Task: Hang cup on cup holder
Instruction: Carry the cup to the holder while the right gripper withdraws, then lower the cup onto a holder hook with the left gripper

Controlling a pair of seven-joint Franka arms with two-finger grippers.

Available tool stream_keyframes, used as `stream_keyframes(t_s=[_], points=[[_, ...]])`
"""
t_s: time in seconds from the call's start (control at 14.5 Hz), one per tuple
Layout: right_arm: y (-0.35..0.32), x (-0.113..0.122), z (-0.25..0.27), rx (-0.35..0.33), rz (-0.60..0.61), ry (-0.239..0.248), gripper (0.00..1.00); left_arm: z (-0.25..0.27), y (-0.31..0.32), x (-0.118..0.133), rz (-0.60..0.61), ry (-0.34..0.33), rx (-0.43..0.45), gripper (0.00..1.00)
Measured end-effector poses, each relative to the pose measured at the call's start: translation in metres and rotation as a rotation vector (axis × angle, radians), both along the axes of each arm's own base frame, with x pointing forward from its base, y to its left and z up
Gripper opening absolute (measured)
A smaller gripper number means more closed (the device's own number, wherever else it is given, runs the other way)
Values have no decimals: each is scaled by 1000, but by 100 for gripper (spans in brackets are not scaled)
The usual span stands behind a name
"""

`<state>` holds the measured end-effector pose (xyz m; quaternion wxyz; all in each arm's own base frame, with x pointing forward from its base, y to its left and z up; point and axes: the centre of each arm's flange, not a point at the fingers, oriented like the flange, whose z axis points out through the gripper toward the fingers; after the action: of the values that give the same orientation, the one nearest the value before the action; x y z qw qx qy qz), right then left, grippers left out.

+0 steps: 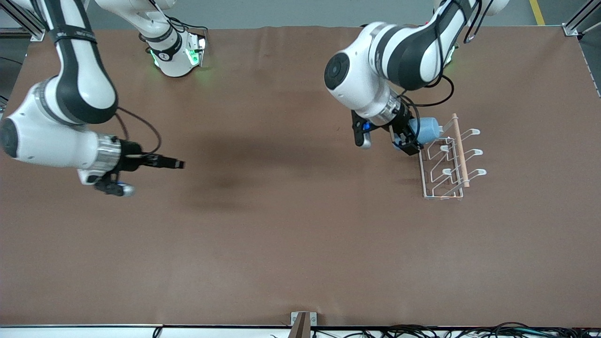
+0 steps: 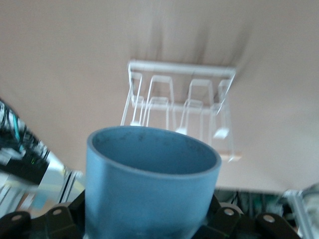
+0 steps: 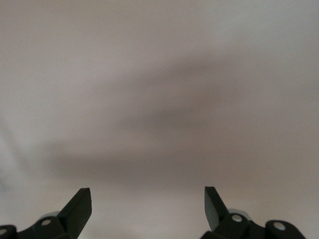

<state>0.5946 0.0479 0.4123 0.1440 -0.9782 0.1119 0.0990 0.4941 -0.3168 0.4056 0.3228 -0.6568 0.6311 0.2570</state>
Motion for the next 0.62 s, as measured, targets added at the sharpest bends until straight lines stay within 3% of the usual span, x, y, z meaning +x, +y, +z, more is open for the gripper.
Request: stream_keyframes(t_s=[0.28,0.41,0.62], points=[[-52,8,52,-200,100,-121,100,-60,43,17,-55,14,218,82],[-68,2,94,-230,160,-155,100,-86,60,26,-89,20,310,82],[-89,-6,155,-246,131,-186,100,-118,89,43,-116,32,418,82]])
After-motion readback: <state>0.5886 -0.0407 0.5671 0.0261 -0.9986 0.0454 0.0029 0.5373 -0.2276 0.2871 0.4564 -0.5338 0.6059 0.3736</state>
